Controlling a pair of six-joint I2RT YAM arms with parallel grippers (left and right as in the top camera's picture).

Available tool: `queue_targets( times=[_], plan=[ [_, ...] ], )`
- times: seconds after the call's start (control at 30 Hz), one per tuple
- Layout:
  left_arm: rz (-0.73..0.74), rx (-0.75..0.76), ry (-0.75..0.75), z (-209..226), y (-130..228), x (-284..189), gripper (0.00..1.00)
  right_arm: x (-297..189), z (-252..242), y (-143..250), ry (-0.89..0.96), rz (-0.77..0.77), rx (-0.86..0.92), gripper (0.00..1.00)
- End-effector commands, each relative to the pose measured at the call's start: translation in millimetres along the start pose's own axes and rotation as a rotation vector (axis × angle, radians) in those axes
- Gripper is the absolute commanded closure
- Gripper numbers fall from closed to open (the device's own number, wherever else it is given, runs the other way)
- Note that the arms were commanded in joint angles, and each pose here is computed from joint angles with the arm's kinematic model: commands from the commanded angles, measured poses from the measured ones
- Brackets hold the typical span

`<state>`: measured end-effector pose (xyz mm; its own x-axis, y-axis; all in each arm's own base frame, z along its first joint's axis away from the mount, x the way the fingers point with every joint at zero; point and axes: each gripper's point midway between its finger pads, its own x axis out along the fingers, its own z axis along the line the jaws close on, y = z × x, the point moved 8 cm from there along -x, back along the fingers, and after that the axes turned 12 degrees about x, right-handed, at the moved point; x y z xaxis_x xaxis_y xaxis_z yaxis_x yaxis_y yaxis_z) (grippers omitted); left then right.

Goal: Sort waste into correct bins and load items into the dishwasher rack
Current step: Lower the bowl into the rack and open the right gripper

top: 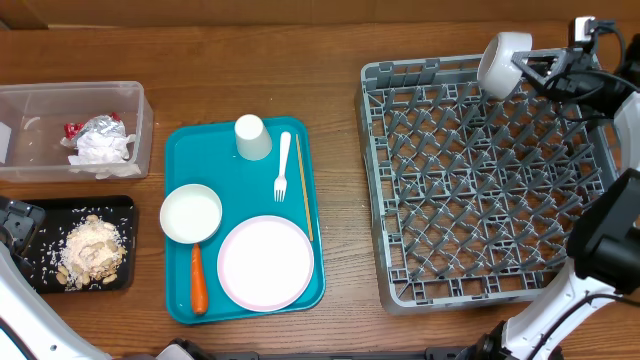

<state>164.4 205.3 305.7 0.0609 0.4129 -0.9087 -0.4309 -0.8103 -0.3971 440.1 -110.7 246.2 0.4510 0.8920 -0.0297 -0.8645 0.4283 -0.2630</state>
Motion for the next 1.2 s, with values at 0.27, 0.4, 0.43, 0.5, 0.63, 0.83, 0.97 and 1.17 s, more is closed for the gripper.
queue_targets(
  times=[0.27,0.4,0.43,0.5,0.63,0.83,0.97,1.17],
  plan=[
    [-0.015,-0.015,0.008,0,-4,-4,0.00,-1,-39,-2,0.148,-0.032,0.098,0.96],
    [-0.015,-0.015,0.008,0,-4,-4,0.00,-3,-50,0,0.257,-0.050,0.128,0.96],
    [-0.015,-0.015,0.008,0,-4,-4,0.00,-3,-51,0,0.265,-0.051,0.129,0.96],
    [-0.015,-0.015,0.008,0,-4,-4,0.00,-3,-53,0,0.280,-0.055,0.129,0.96],
    [-0.015,-0.015,0.008,0,-4,-4,0.00,-3,-55,1,0.290,-0.056,0.132,0.96],
    [-0.015,-0.015,0.008,0,-4,-4,0.00,-16,-67,0,0.423,-0.116,0.253,0.96],
    [-0.015,-0.015,0.008,0,-4,-4,0.00,-35,-69,0,0.525,-0.157,0.310,0.96],
    [-0.015,-0.015,0.008,0,-4,-4,0.00,-70,-52,-4,0.853,-0.218,0.376,0.94]
  ],
)
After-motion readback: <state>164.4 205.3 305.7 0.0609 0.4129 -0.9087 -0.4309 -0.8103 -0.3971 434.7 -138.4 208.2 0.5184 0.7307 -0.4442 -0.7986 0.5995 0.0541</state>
